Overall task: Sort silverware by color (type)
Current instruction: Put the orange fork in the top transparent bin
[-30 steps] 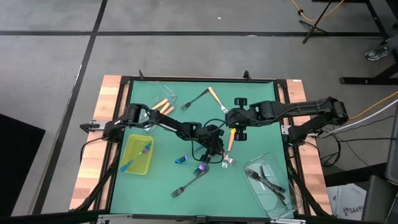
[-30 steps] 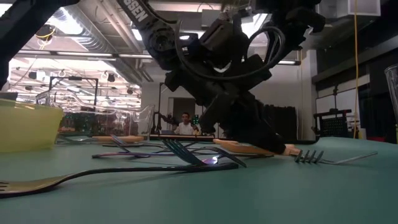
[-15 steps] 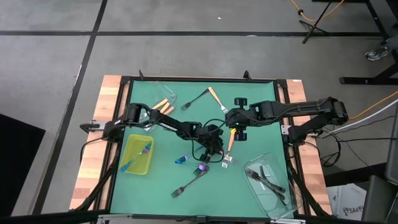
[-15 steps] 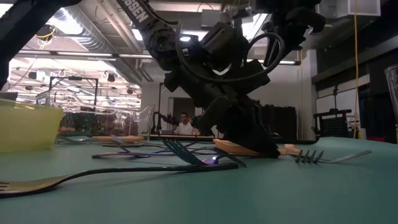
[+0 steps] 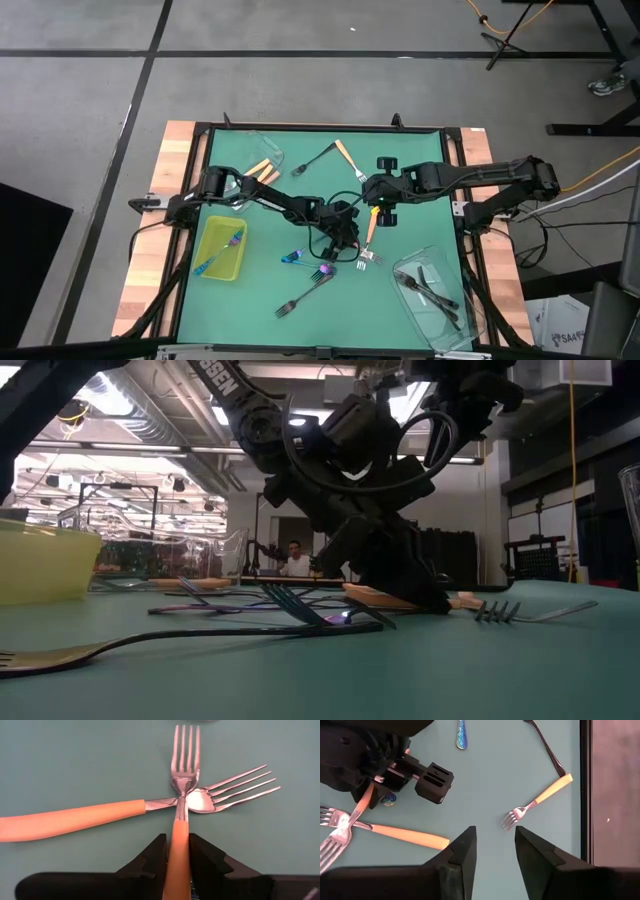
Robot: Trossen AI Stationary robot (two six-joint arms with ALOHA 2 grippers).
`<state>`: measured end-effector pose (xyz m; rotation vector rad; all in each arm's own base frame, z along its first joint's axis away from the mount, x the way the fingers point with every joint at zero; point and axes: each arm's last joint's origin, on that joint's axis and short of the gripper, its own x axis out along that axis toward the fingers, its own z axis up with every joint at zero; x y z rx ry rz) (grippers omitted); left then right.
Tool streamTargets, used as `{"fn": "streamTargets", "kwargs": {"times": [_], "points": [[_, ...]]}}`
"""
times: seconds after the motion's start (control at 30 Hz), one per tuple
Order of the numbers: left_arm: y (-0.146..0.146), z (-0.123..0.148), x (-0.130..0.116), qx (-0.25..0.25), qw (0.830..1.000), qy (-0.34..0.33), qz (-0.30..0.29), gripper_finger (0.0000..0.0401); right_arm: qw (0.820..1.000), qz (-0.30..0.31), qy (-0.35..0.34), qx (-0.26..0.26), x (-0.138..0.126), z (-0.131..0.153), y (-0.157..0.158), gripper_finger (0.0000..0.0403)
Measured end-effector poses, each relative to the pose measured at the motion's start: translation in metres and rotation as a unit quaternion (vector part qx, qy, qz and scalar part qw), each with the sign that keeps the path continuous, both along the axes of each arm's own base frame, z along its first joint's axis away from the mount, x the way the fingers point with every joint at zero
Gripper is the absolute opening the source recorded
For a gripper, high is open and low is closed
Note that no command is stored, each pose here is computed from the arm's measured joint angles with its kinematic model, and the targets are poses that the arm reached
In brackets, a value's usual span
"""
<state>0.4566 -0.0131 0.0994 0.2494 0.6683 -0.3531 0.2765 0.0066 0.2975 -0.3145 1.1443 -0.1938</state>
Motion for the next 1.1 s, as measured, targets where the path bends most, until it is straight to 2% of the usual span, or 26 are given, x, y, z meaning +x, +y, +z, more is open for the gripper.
{"fn": "streamTargets", "kwargs": {"times": [0.2, 0.6, 0.87, 1.1], "points": [[0.0, 0.0, 0.0, 0.002, 1.0, -0.002, 0.003, 0.0045, 1.0, 0.0, 0.0, 0.0, 0.0, 0.0, 0.0, 0.0124], [0.0, 0.002, 0.0, 0.002, 1.0, -0.002, 0.003, 0.0048, 1.0, -0.001, 0.007, 0.0, -0.001, -0.001, 0.0, 0.0124], [0.002, 0.022, -0.002, -0.016, 0.999, -0.006, 0.043, 0.0048, 1.0, -0.015, 0.002, -0.001, -0.014, 0.009, -0.001, 0.0124], [0.006, 0.055, -0.007, -0.017, 0.996, -0.024, 0.082, 0.0049, 1.0, -0.017, -0.026, -0.001, -0.037, 0.029, -0.003, 0.0124]]}}
